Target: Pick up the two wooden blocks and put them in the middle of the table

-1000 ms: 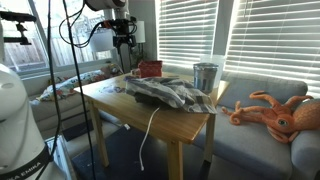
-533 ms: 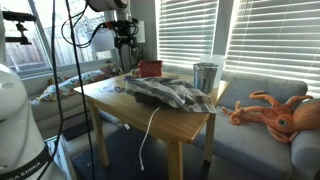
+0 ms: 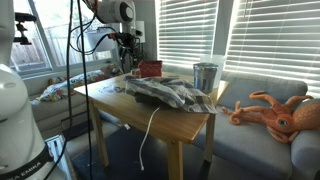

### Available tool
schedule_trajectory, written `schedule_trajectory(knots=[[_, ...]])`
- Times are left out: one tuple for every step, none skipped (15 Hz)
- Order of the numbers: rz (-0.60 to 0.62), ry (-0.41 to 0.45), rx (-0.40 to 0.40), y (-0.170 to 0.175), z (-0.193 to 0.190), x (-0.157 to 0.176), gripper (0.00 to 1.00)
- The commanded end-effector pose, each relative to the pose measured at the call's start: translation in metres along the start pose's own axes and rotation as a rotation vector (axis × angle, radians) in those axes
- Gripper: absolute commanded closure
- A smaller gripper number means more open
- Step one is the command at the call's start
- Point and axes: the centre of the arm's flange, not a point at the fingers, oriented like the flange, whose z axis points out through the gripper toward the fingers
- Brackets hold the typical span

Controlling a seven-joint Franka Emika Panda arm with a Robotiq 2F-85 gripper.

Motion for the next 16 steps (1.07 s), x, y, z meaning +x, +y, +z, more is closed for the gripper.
schedule_trajectory(knots=[[0.112, -0.015, -0.006, -0.011, 0.01, 0.015, 0.0], [0.136, -0.016, -0.011, -0.01, 0.014, 0.017, 0.0], [0.148, -0.017, -0.019, -0.009, 0.017, 0.018, 0.0], [0.149, -0.021, -0.042, -0.007, 0.02, 0.02, 0.0], [0.148, -0.021, -0.066, -0.005, 0.023, 0.021, 0.0], [0.153, -0.019, -0.084, -0.002, 0.025, 0.023, 0.0], [0.144, -0.012, -0.093, -0.001, 0.027, 0.025, 0.0], [0.141, -0.009, -0.108, 0.001, 0.028, 0.026, 0.0], [0.13, -0.001, -0.114, 0.002, 0.028, 0.028, 0.0], [0.113, 0.009, -0.119, 0.002, 0.028, 0.029, 0.0], [0.092, 0.023, -0.123, 0.003, 0.029, 0.03, 0.0], [0.078, 0.037, -0.122, 0.004, 0.029, 0.031, 0.0], [0.065, 0.048, -0.117, 0.005, 0.029, 0.032, 0.0], [0.052, 0.059, -0.112, 0.006, 0.029, 0.034, 0.0], [0.044, 0.067, -0.107, 0.006, 0.029, 0.036, 0.0], [0.039, 0.067, -0.107, 0.006, 0.029, 0.037, 0.0]])
